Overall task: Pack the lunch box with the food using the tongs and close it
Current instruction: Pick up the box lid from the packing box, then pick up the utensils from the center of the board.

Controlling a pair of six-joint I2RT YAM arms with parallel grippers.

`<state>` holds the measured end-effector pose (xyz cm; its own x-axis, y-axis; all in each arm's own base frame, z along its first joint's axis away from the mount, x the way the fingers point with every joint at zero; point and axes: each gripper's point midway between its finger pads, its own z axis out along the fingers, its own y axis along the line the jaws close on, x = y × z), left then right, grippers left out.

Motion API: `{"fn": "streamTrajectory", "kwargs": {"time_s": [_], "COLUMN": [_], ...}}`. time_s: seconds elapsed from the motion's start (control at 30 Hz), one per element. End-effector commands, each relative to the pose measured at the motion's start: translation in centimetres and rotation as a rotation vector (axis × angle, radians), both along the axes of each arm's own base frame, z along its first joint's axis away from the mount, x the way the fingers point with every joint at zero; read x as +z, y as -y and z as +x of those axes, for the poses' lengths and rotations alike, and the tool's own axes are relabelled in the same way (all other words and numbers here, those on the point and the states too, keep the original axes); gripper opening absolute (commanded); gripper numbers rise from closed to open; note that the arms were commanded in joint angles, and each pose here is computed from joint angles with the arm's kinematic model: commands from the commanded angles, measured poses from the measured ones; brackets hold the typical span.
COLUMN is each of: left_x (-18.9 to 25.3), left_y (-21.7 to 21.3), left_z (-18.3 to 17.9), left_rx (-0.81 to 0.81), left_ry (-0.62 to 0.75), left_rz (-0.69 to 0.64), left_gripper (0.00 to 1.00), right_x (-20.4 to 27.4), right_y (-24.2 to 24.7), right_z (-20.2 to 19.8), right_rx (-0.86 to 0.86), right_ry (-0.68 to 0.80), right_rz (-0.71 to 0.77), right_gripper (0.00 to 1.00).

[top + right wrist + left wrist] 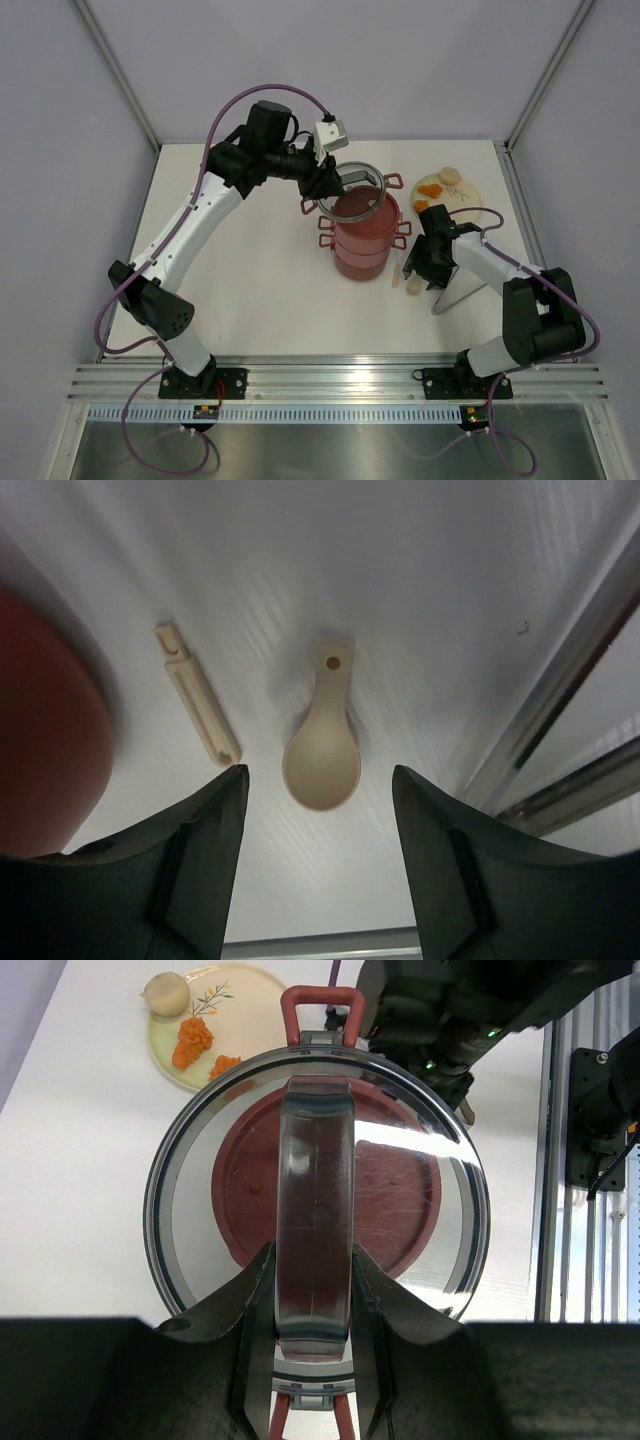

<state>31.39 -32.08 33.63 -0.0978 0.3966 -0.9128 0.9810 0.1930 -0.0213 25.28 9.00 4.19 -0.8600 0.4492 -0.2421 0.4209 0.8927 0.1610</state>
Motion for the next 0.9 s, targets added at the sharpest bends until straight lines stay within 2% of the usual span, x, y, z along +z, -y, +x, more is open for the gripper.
{"fn": "streamTrajectory", "kwargs": {"time_s": [0.0, 0.17, 0.27, 0.57, 0.63, 0.87], "left_x": [3.9, 4.2, 4.2, 4.0, 4.2, 4.9], "left_y": [-0.5, -1.3, -1.5, -1.6, -1.7, -2.2], "left_z": [-0.7, -0.4, -0.2, 0.0, 0.1, 0.2], "left_rx": [-0.016, 0.005, 0.014, 0.018, 0.02, 0.025], "left_ry": [0.11, 0.121, 0.123, 0.12, 0.124, 0.115], "left_rz": [-0.077, -0.074, -0.074, -0.072, -0.074, -0.12], "left_gripper": [0.0, 0.0, 0.0, 0.0, 0.0, 0.0], "right_x": [-0.8, -2.6, -3.9, -2.0, -0.8, 5.7], "right_y": [0.2, 0.6, 1.0, 2.5, 3.1, 5.7], "right_z": [2.8, 3.5, 3.2, 2.5, 2.4, 1.1], "right_rx": [-0.034, -0.041, -0.047, -0.076, -0.087, -0.107], "right_ry": [0.05, 0.032, -0.003, 0.026, 0.055, 0.165], "right_rz": [-0.031, -0.068, -0.093, -0.159, -0.182, -0.272], "right_gripper": [0.67, 0.64, 0.55, 0.09, 0.02, 0.0]}}
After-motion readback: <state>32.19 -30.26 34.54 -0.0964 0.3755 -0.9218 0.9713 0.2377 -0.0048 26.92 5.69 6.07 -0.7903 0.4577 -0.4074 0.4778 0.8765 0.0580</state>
